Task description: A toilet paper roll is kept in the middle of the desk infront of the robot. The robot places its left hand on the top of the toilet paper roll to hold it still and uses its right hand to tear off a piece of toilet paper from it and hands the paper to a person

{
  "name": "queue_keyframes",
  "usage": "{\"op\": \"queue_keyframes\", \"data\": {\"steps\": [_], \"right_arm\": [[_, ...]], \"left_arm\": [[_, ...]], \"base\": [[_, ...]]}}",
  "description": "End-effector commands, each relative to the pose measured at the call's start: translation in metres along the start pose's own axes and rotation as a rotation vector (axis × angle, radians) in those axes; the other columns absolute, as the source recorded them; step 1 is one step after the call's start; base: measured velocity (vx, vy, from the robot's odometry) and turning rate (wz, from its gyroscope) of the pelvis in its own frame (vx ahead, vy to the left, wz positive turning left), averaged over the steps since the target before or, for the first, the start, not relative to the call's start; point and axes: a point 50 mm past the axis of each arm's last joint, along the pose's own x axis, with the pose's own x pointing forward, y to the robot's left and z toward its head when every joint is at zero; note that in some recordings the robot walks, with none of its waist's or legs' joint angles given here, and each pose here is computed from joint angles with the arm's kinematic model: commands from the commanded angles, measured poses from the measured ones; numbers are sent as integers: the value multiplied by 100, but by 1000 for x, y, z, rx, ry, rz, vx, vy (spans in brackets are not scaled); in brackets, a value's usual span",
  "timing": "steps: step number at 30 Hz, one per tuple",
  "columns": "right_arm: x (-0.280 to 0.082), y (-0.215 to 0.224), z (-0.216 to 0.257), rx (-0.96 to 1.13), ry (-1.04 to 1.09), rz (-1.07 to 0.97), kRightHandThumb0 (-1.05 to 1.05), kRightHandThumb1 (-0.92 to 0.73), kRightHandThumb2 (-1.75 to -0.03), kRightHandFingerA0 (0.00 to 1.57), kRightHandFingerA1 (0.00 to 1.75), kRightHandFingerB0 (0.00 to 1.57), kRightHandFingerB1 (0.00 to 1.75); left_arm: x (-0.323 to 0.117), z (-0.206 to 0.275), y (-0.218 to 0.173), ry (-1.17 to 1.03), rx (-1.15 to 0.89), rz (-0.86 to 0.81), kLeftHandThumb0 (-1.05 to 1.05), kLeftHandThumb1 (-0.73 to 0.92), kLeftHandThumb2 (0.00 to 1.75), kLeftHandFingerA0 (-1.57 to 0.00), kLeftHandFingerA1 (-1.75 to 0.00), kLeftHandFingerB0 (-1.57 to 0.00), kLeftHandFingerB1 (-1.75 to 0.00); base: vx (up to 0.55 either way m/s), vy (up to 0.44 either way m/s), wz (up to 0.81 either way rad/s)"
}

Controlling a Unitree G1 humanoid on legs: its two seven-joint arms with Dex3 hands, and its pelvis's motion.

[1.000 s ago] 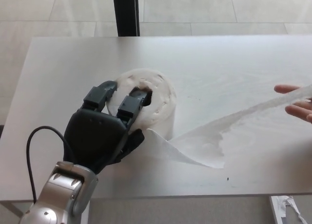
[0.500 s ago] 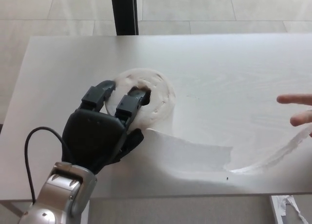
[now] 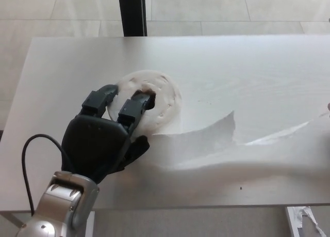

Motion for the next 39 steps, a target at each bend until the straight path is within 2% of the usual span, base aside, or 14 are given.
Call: {"op": "queue_keyframes", "data": {"steps": [1,12,13,15,16,18,22,26,27,29,30,31,33,39], "right_arm": [[-38,39,5,-49,-77,169,-19,-57,-93,89,175,68,167],[-74,55,-7,-68,12,274,-16,-51,-107,89,175,75,157],[-76,52,-10,-77,6,265,-15,-52,-107,84,172,75,153],[-77,48,-15,-67,23,267,-17,-56,-105,90,175,77,152],[-77,47,-16,-68,31,262,-17,-61,-89,93,175,78,126],[-76,41,-22,-72,67,265,-24,-65,-66,97,169,82,73],[-78,34,-28,-68,97,243,-19,-65,-84,90,175,68,161],[-81,33,-33,-100,107,255,-19,-62,-90,86,175,67,160],[-82,33,-33,-111,96,245,-33,-55,-97,114,131,78,96],[-82,32,-32,-125,79,229,-33,-55,-97,114,131,78,96],[-81,31,-33,-176,59,211,-29,-72,-65,76,155,70,65],[-79,32,-35,-203,72,223,-34,-70,-61,68,115,51,38],[-72,36,-36,-323,91,301,-102,-71,-99,0,0,1,6],[-56,32,-24,-402,82,296,-105,-70,-92,0,0,0,1]], "left_arm": [[-38,-25,-48,121,-29,-397,-62,84,65,-33,-54,-40,-42],[-45,-27,-51,140,-44,-402,-63,83,65,-35,-53,-41,-42],[-46,-28,-53,136,-37,-399,-68,70,106,-31,-60,-36,-55],[-48,-29,-54,142,-38,-412,-63,85,65,-34,-53,-41,-42],[-48,-29,-55,143,-38,-413,-68,70,106,-30,-59,-37,-56],[-49,-29,-56,147,-42,-418,-64,85,65,-34,-53,-41,-42],[-50,-28,-56,136,-35,-408,-68,71,107,-30,-60,-36,-55],[-50,-28,-56,137,-39,-418,-63,86,65,-34,-53,-40,-42],[-50,-27,-56,136,-37,-419,-63,86,65,-33,-53,-40,-41],[-50,-27,-56,134,-34,-420,-63,86,65,-33,-53,-40,-41],[-51,-27,-56,133,-38,-417,-63,86,65,-34,-54,-40,-42],[-51,-27,-56,132,-39,-411,-69,71,107,-30,-60,-36,-55],[-51,-28,-56,140,-51,-414,-64,85,65,-34,-53,-40,-42],[-52,-29,-56,137,-43,-417,-68,71,107,-30,-60,-35,-55]], "base": [[0,0,0],[0,0,0],[0,0,0],[0,0,0],[0,0,0],[0,0,0],[0,0,0],[0,0,0],[0,0,0],[0,0,0],[0,0,0],[0,0,0],[0,0,0],[0,0,0]]}}
